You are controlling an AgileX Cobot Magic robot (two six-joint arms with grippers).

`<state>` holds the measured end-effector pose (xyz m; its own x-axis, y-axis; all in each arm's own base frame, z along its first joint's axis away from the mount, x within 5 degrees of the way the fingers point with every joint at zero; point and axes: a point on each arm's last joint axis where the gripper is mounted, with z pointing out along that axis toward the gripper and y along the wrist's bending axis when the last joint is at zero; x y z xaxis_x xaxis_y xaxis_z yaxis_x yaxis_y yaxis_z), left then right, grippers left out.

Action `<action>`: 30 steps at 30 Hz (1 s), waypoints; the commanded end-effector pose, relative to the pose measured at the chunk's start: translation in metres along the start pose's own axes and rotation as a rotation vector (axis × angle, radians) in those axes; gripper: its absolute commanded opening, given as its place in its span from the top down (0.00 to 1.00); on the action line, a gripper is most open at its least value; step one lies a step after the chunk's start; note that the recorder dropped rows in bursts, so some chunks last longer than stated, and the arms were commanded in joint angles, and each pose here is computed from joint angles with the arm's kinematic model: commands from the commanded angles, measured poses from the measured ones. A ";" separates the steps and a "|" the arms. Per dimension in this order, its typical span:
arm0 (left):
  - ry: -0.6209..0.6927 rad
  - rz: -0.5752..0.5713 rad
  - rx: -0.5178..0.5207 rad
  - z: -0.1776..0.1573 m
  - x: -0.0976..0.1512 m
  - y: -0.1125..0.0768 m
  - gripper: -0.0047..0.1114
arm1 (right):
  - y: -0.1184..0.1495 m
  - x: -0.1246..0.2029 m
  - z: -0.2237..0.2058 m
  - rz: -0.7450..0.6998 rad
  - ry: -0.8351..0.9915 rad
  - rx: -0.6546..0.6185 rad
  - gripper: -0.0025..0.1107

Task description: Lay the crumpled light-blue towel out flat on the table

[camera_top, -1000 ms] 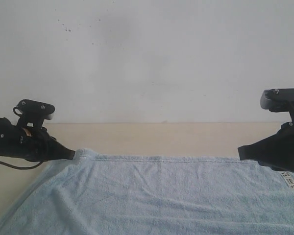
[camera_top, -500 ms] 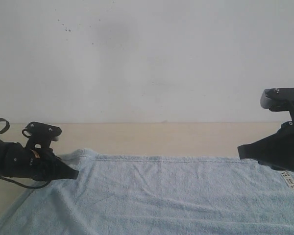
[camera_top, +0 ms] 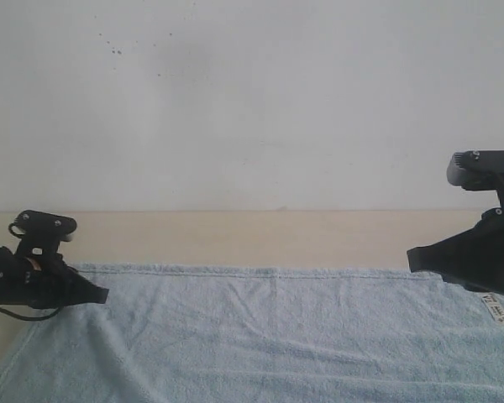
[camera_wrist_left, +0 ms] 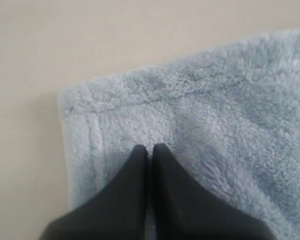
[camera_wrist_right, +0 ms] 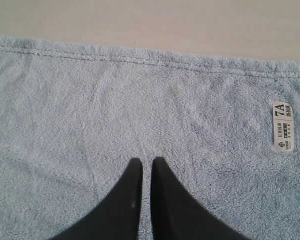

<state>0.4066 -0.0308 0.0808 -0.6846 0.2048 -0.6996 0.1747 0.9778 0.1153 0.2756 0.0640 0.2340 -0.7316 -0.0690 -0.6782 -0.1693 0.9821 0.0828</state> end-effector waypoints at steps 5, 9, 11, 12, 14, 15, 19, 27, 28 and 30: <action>-0.034 -0.103 -0.022 -0.007 -0.012 0.013 0.92 | 0.001 -0.005 -0.002 -0.009 -0.046 -0.004 0.92; -0.088 -0.100 -0.016 -0.022 -0.031 0.009 0.92 | 0.001 -0.005 -0.002 -0.009 -0.043 -0.004 0.92; -0.112 -0.134 -0.010 -0.031 -0.039 0.007 0.92 | 0.001 -0.005 -0.002 -0.009 -0.049 -0.004 0.92; -0.120 -0.153 -0.005 -0.036 -0.044 0.006 0.92 | 0.001 -0.006 -0.002 -0.009 -0.056 -0.004 0.92; -0.134 -0.157 0.013 -0.047 -0.052 -0.002 0.92 | 0.001 -0.008 -0.002 -0.009 -0.097 -0.003 0.92; -0.148 -0.149 0.022 -0.054 -0.056 -0.006 0.92 | 0.002 -0.008 -0.001 -0.011 -0.123 -0.005 0.92; -0.259 -0.113 0.060 -0.086 -0.069 -0.027 0.92 | 0.014 0.005 -0.005 -0.048 -0.232 -0.040 0.92; -0.529 -0.121 0.126 -0.176 -0.075 -0.047 0.92 | 0.025 0.052 -0.035 -0.092 -0.390 -0.109 0.92; -0.549 -0.159 0.141 -0.196 -0.068 -0.046 0.92 | 0.024 0.055 -0.047 -0.087 -0.440 -0.115 0.92; -0.563 -0.194 0.151 -0.223 -0.046 -0.042 0.92 | 0.022 0.059 -0.067 -0.065 -0.508 -0.129 0.92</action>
<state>0.3008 -0.0777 0.2594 -0.2587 -0.0239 -0.9657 0.2140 0.9734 -0.0814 0.1967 0.0736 0.2347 -0.3755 -0.0340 -0.9262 -0.3019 0.9493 0.0875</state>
